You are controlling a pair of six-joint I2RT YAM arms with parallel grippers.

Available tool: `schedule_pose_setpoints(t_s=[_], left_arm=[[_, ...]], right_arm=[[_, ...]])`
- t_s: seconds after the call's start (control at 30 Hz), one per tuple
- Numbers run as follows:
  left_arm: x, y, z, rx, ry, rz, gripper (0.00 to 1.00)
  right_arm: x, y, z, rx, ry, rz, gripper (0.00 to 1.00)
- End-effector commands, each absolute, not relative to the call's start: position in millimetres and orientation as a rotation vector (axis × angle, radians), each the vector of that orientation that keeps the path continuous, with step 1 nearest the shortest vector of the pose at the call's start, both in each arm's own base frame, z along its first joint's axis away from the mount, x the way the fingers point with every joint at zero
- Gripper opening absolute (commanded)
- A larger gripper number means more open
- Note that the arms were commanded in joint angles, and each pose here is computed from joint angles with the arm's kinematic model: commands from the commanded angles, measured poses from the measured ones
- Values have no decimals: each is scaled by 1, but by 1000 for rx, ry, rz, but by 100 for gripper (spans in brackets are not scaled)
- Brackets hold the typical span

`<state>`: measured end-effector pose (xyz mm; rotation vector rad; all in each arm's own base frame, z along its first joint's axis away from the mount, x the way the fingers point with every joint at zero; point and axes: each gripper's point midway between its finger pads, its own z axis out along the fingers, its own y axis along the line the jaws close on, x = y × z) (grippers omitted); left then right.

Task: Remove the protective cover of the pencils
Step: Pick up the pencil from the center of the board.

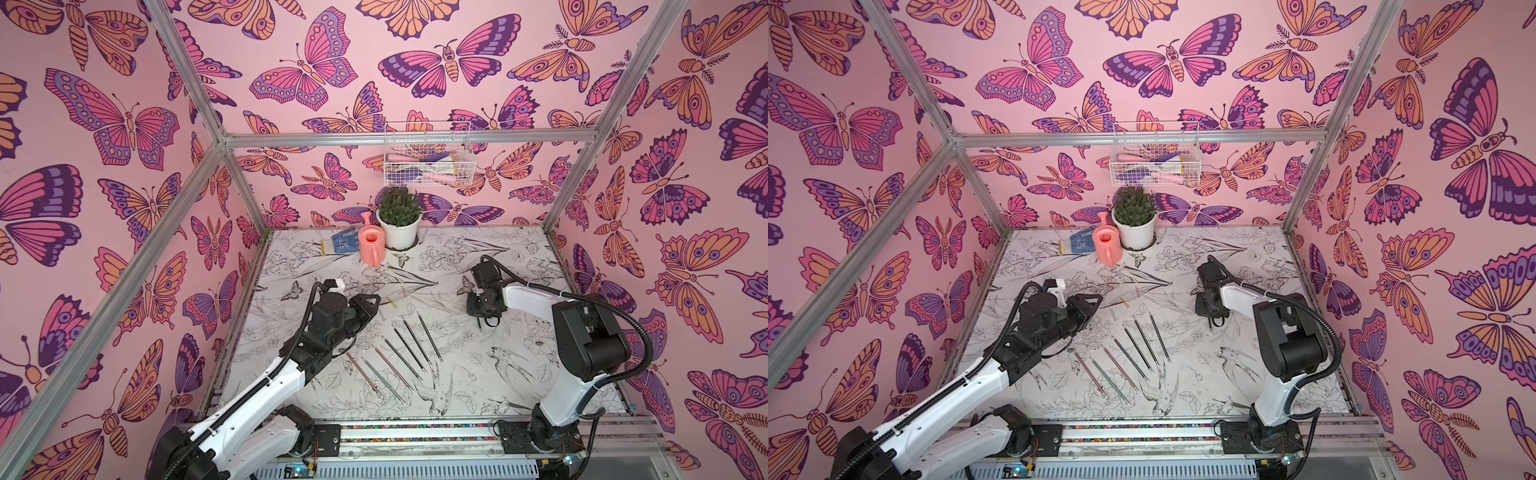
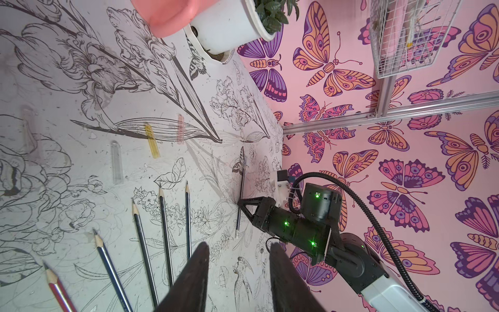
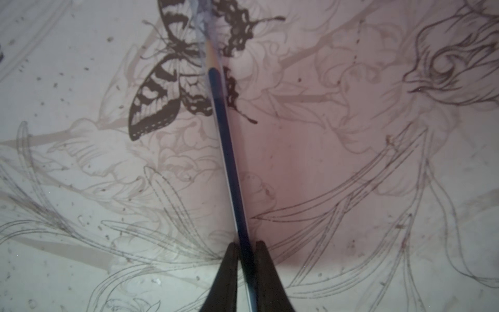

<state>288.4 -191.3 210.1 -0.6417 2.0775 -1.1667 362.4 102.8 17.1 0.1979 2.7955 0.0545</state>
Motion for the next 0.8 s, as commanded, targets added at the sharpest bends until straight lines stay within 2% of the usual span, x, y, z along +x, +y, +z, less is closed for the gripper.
schedule_pose_setpoints(t_s=[0.0, 0.13, 0.37, 0.5, 0.77], left_arm=[[286, -189, 207, -654, 2069, -1171, 40], [286, -189, 207, -656, 2065, -1181, 42], [288, -190, 210, -650, 2064, -1190, 43], [290, -192, 211, -629, 2072, -1195, 44], [301, -202, 215, -560, 2109, -1197, 48]], right_arm=[[354, 104, 10, 163, 2842, -19, 14], [351, 111, 10, 118, 2845, -15, 9], [342, 128, 22, 39, 2827, 33, 6], [332, 141, 45, -15, 2771, 74, 6], [286, 190, 105, -193, 2565, 248, 6]])
